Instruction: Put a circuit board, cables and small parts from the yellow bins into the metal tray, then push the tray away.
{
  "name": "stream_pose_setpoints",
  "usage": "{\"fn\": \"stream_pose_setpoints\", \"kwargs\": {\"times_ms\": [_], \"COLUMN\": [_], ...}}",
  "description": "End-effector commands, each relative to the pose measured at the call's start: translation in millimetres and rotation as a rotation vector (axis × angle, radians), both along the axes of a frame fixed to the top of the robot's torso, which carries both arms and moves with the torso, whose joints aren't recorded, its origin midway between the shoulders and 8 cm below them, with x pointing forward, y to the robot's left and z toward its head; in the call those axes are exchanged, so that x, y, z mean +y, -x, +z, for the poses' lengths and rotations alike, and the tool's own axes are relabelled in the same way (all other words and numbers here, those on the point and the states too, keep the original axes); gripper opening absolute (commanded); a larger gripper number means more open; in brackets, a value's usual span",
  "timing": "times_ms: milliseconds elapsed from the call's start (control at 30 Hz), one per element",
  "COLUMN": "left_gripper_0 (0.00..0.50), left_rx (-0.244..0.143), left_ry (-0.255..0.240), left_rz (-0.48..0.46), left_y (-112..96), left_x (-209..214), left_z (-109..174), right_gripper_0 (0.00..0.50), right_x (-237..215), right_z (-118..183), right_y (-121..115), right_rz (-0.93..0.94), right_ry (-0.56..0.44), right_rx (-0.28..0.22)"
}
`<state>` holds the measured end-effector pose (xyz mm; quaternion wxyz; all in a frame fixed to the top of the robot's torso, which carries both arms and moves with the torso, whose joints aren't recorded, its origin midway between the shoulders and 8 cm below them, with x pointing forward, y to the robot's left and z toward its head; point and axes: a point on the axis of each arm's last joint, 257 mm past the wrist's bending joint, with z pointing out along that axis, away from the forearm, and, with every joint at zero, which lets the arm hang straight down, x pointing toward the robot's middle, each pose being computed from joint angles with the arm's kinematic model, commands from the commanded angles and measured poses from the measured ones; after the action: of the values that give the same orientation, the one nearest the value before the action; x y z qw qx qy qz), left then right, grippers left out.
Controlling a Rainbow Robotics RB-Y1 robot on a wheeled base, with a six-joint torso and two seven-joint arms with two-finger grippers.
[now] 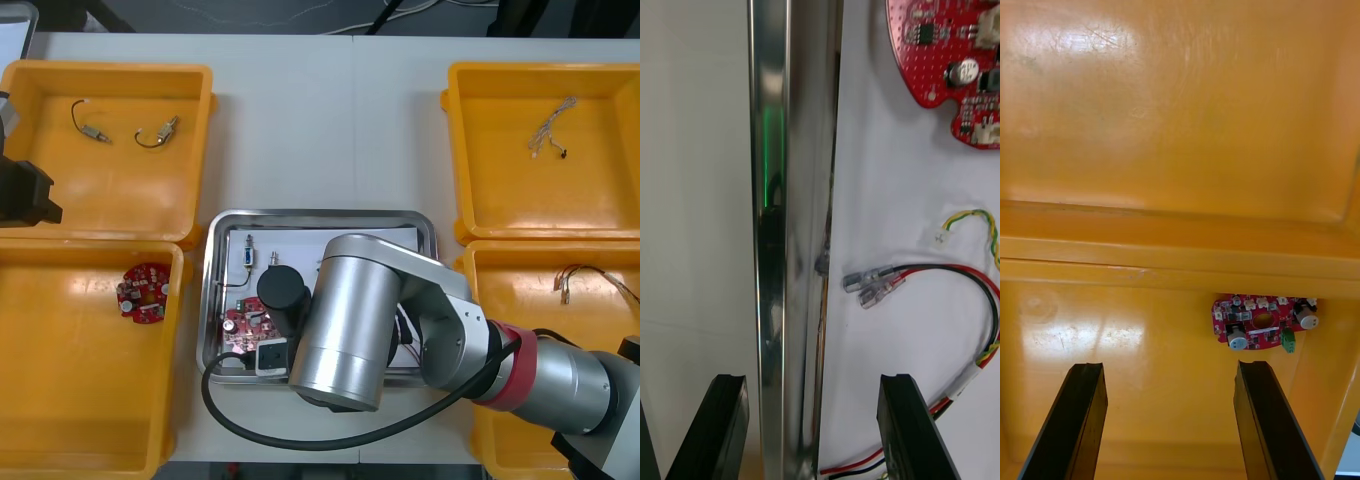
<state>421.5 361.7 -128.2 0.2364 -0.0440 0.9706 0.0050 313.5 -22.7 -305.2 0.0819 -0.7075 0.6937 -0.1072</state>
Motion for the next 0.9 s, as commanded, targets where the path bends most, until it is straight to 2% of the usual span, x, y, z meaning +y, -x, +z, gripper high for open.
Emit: {"fn": "stream_pose_setpoints", "kwargs": {"times_ms": [33,367,900], "left_gripper_0": [0.5,0.5,0.5], "left_rx": [-0.027,-0.034,-0.035], "left_ry": [-0.095,-0.091,-0.09], "left_rz": [-0.073,-0.075,-0.073], "left_y": [-1,-2,-2], "left_x": [21,20,20], "left_z": [14,15,14], "right_gripper_0": [0.5,0.5,0.5], "right_x": [27,46,41], "right_z": [-9,-25,-40], "right_y": [19,28,28], "right_rz": [0.074,0.081,0.081], "right_ry": [-0.039,-0.126,-0.123], "right_rx": [-0.003,-0.016,-0.048]}}
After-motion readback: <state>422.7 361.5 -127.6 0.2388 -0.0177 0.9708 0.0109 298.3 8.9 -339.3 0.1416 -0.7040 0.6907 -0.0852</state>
